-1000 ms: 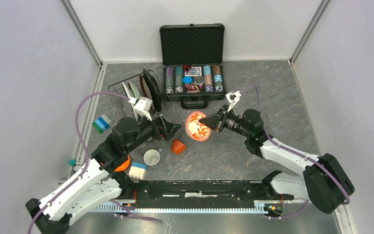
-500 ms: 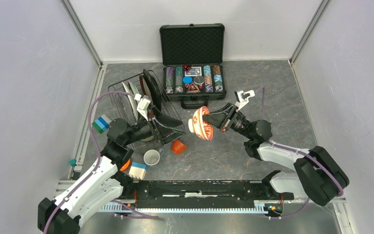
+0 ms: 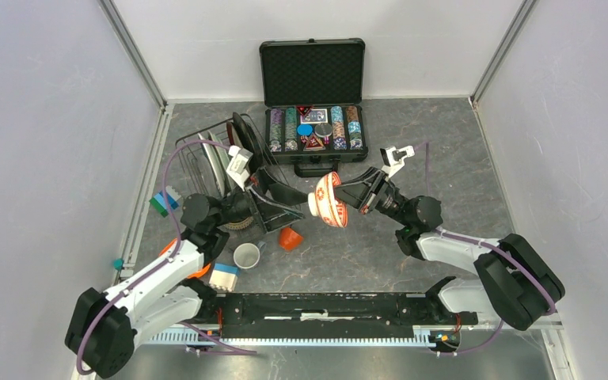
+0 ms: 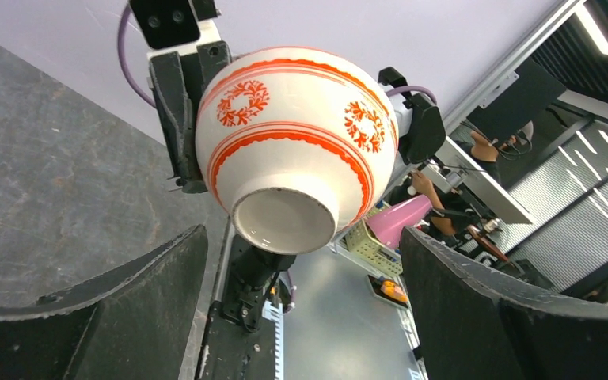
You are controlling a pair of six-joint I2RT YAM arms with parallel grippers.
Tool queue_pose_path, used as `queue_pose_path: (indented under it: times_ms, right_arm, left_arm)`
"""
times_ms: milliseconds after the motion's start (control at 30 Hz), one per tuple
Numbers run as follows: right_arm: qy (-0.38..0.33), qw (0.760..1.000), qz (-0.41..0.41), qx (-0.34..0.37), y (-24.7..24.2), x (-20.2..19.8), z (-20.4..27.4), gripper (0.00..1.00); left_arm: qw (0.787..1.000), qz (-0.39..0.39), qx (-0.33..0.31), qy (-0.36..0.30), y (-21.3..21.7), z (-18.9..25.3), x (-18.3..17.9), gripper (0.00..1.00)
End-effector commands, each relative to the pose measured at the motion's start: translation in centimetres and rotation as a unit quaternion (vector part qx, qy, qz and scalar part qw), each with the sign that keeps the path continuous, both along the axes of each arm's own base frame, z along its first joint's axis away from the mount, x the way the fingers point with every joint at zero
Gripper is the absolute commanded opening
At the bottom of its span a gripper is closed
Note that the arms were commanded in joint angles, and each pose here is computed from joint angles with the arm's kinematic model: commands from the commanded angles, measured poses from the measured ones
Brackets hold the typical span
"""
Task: Load the mixed dishes into the dish rack
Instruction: Pick up the bowl from the center of the board.
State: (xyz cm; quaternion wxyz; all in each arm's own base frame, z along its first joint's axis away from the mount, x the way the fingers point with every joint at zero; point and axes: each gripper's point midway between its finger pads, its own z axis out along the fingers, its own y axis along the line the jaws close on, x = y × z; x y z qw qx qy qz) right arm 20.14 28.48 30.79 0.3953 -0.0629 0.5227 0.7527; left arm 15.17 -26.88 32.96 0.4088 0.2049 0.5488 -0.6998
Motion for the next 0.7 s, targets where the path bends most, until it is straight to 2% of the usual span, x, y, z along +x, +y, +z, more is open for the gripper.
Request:
queue_pose_path:
  times_ms: [0, 167, 267, 400, 467, 567, 667]
  right_arm:
    - [-0.066, 0.996, 0.009, 0.065, -1.1, -1.9, 4.0, 0.0]
    - [-0.061, 0.996, 0.008, 0.067, -1.1, -1.9, 3.8, 0.0]
    - [-0.06, 0.996, 0.008, 0.068, -1.1, -1.9, 3.8, 0.0]
    - [-0.06, 0.995, 0.012, 0.073, -1.2, -2.0, 3.9, 0.0]
    - [-0.059, 0.995, 0.016, 0.076, -1.2, -2.1, 4.0, 0.0]
    - [-0.06, 0.995, 0.018, 0.081, -1.3, -2.2, 4.1, 0.0]
    - [-0.059, 0.995, 0.016, 0.08, -1.4, -2.2, 4.0, 0.0]
  left_arm:
    - [0.999, -0.023, -0.024, -0.027, -0.9, 2.0, -1.1, 0.95]
    - [0.998, -0.047, -0.031, -0.034, -2.3, 2.5, -1.9, 0.91]
    - [0.997, -0.053, -0.045, -0.035, -2.4, 3.0, -2.0, 0.85]
    - [0.996, -0.062, -0.06, -0.033, -2.6, 3.5, -2.4, 0.71]
    - [0.996, -0.061, -0.065, -0.029, -2.6, 3.5, -2.3, 0.71]
    - [0.996, -0.05, -0.069, -0.026, -2.5, 3.4, -2.1, 0.8]
    - [0.997, -0.027, -0.062, -0.027, -2.3, 3.4, -1.7, 0.81]
